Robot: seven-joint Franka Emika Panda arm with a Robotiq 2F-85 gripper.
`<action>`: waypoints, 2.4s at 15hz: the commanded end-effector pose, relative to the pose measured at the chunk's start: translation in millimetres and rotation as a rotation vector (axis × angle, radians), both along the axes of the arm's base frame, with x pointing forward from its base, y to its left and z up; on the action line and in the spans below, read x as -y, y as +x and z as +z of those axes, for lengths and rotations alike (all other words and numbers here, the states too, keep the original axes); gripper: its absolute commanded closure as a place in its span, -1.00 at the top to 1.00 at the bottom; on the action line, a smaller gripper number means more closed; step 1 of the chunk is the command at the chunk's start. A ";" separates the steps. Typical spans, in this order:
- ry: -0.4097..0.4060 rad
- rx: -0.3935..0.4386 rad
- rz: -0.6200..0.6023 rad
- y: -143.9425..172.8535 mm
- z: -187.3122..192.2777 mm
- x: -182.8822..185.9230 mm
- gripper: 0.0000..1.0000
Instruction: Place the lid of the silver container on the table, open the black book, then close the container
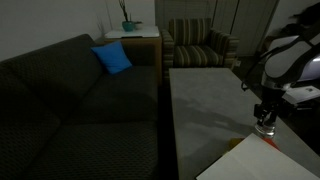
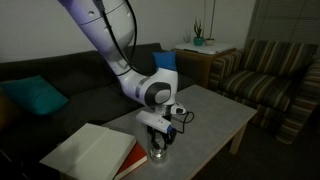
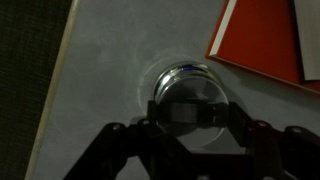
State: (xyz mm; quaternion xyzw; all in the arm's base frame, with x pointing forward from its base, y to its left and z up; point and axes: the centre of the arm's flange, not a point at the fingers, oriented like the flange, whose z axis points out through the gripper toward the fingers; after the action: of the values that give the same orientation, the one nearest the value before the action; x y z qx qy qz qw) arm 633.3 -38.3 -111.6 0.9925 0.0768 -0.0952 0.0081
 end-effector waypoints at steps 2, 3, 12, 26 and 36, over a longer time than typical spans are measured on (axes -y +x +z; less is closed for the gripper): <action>0.026 -0.024 0.012 -2.5 -6.7 2.5 -0.13; 0.026 -0.024 0.012 -2.8 -7.1 2.1 -0.13; 0.042 -0.036 0.010 -9.8 -21.3 -3.5 -0.13; -0.074 -0.030 -0.046 -27.1 8.6 20.6 1.00; -0.162 0.030 -0.069 -39.9 50.5 36.8 1.00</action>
State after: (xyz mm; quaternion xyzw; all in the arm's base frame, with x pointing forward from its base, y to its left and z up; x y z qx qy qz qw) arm 614.8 -74.5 -81.9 0.9926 0.0345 -0.0922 0.0709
